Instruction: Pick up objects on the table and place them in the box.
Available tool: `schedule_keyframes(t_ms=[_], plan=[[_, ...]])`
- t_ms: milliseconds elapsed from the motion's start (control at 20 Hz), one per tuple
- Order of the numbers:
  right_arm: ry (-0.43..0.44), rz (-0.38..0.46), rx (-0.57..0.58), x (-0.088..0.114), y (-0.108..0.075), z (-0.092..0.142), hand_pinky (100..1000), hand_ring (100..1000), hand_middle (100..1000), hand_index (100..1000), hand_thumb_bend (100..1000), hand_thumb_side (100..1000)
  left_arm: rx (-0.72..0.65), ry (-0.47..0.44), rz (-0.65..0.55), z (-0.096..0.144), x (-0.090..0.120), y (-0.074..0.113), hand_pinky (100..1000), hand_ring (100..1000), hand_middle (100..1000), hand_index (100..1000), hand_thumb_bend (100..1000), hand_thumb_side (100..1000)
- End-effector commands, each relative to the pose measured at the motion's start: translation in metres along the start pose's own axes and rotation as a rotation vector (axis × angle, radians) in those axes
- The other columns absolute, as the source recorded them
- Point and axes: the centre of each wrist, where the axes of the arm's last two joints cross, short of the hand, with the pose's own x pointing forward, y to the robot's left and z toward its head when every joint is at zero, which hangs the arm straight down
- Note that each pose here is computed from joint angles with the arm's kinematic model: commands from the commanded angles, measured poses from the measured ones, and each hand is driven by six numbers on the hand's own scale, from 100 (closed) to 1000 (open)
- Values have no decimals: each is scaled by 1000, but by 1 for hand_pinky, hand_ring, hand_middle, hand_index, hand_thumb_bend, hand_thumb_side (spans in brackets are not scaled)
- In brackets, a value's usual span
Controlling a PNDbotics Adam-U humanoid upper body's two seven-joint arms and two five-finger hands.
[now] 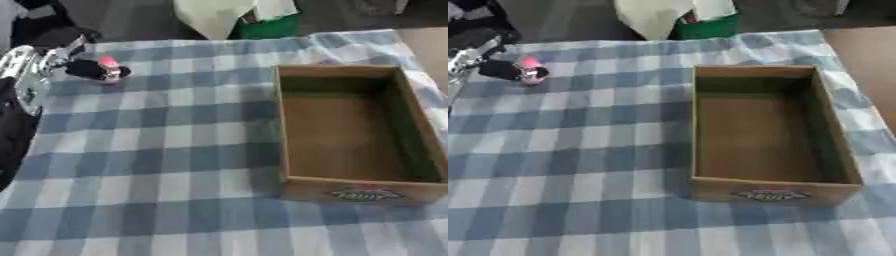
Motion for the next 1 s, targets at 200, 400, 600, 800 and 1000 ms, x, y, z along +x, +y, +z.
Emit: schedule_keyframes(t_ms=[200, 400, 600, 800, 1000], plan=[[-31, 10, -3, 4, -5, -7, 856, 900, 862, 961, 100, 1000, 49, 100, -5, 0, -7, 16, 531, 774, 812, 948, 539, 719], [-33, 11, -7, 4, -5, -7, 856, 899, 861, 960, 100, 1000, 39, 145, -10, 0, -12, 12, 522, 770, 808, 943, 523, 709], [-34, 11, -12, 4, -4, -7, 857, 899, 861, 959, 100, 1000, 11, 146, 27, -1, -13, 8, 503, 748, 766, 905, 519, 697], [-30, 11, -16, 4, -3, -7, 857, 898, 860, 960, 100, 1000, -14, 118, 62, -1, -12, 6, 472, 705, 717, 840, 506, 676], [-25, 10, -18, 4, -2, -6, 858, 898, 860, 960, 100, 1000, 2, 109, 71, -1, -11, 8, 438, 675, 689, 815, 407, 668]])
